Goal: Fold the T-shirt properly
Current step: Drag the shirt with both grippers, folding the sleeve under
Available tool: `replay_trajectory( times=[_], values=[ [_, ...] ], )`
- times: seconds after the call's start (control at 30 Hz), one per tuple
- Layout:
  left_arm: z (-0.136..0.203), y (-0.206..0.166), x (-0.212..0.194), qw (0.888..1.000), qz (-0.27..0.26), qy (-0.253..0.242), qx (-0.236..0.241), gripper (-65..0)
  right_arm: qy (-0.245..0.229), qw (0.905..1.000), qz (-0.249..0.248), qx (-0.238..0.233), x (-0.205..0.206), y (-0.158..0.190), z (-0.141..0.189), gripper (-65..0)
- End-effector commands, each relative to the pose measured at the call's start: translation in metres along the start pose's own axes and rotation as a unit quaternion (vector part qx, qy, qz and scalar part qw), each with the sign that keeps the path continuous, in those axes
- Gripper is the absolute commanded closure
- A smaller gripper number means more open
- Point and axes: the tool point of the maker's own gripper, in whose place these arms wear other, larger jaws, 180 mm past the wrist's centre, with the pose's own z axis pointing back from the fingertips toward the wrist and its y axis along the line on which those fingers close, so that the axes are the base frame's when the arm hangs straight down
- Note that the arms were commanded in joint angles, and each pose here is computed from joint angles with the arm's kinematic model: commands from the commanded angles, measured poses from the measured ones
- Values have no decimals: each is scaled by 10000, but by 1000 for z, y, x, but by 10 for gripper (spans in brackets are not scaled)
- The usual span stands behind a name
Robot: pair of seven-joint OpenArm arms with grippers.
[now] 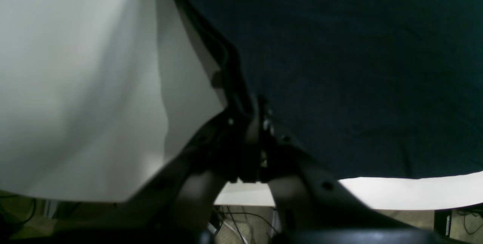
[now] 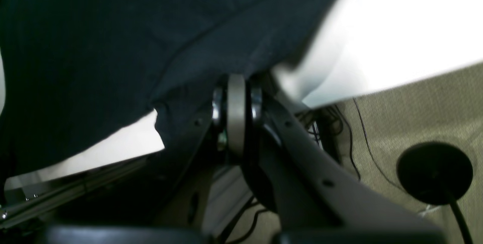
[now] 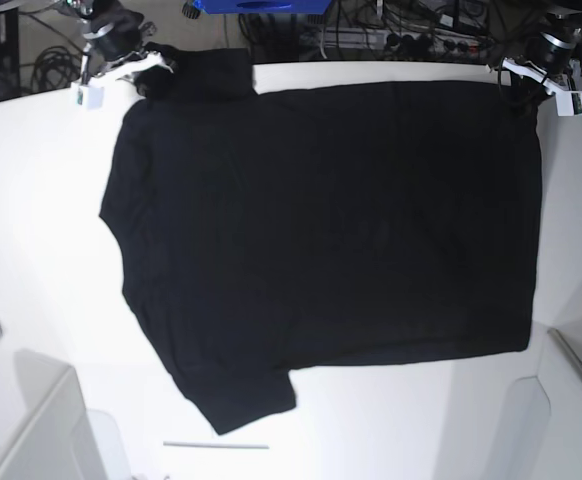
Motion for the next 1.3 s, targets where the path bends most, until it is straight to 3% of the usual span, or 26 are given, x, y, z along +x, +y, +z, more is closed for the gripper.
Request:
replay_trajectory(
  times=[0.0,0.4,0.63,1.03,1.27],
  values=[
    [3,-1,11,9998,-42,-183,-35,0,-155,9998,36,119,10,6,2,0],
    [1,-17,45,9975,-263,-620,-199,0,-514,9979,145,354,39,22,-10,0],
    [-2,-14,63,9934,515,-1023,-107,0,-503,9970,233,533,52,35,-18,0],
    [-12,-1,84,9863,947,-1333,216,0,-358,9939,502,918,85,67,-37,0],
    [-25,10,87,9885,1193,-872,321,0,-395,9906,685,1115,109,86,-43,0]
  ],
)
